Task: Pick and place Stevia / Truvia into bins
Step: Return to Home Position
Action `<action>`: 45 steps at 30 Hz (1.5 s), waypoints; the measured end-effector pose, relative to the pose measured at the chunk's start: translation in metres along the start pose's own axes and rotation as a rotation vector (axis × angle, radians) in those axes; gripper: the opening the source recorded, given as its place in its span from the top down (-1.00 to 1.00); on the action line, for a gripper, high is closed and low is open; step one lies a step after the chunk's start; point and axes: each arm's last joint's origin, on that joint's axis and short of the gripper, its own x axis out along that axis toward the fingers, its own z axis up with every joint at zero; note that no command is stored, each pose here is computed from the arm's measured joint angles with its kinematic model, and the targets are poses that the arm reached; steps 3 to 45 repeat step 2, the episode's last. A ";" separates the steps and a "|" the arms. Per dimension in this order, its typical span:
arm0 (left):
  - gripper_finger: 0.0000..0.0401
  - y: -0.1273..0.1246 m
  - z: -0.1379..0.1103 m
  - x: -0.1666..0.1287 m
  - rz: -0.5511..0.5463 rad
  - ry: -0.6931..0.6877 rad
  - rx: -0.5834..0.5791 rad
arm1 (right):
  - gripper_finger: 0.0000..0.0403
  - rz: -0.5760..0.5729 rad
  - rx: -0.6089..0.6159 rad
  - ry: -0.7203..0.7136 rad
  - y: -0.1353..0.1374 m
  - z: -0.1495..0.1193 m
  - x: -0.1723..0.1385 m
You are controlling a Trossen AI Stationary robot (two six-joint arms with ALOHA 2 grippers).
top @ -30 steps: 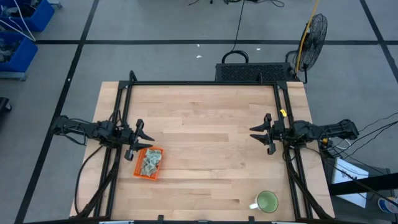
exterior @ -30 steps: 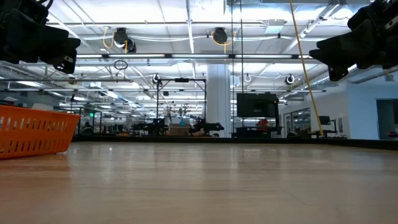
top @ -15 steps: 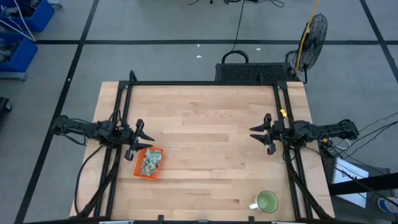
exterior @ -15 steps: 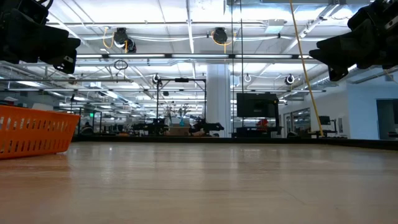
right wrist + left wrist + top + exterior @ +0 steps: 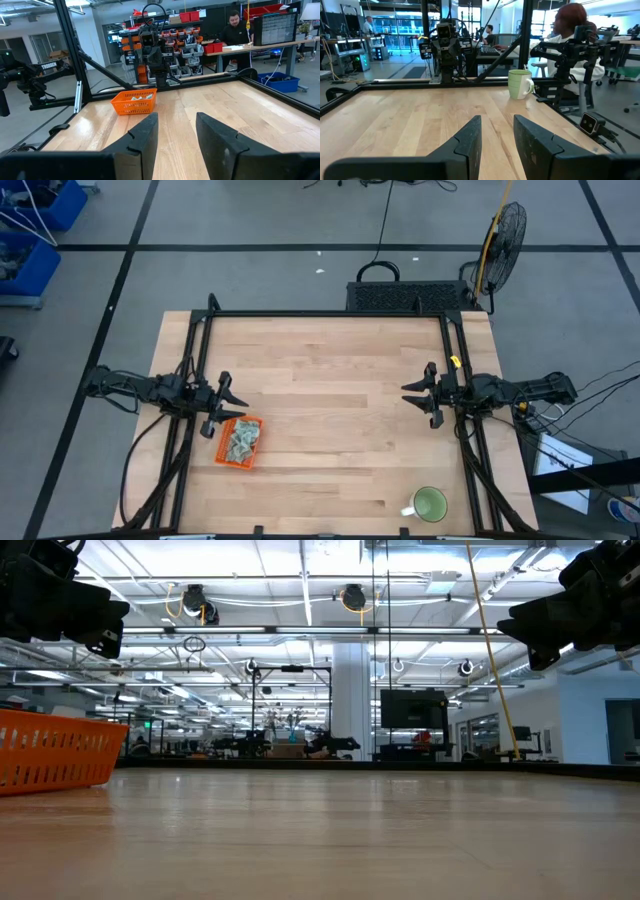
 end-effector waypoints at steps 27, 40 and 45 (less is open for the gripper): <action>0.40 0.000 0.000 0.000 0.000 0.000 0.000 | 0.38 0.000 -0.001 0.001 0.000 0.000 0.000; 0.40 0.000 0.000 0.000 0.000 0.000 0.000 | 0.38 0.000 -0.001 0.001 0.000 0.000 0.000; 0.40 0.000 0.000 0.000 0.000 0.000 0.000 | 0.38 0.000 -0.001 0.001 0.000 0.000 0.000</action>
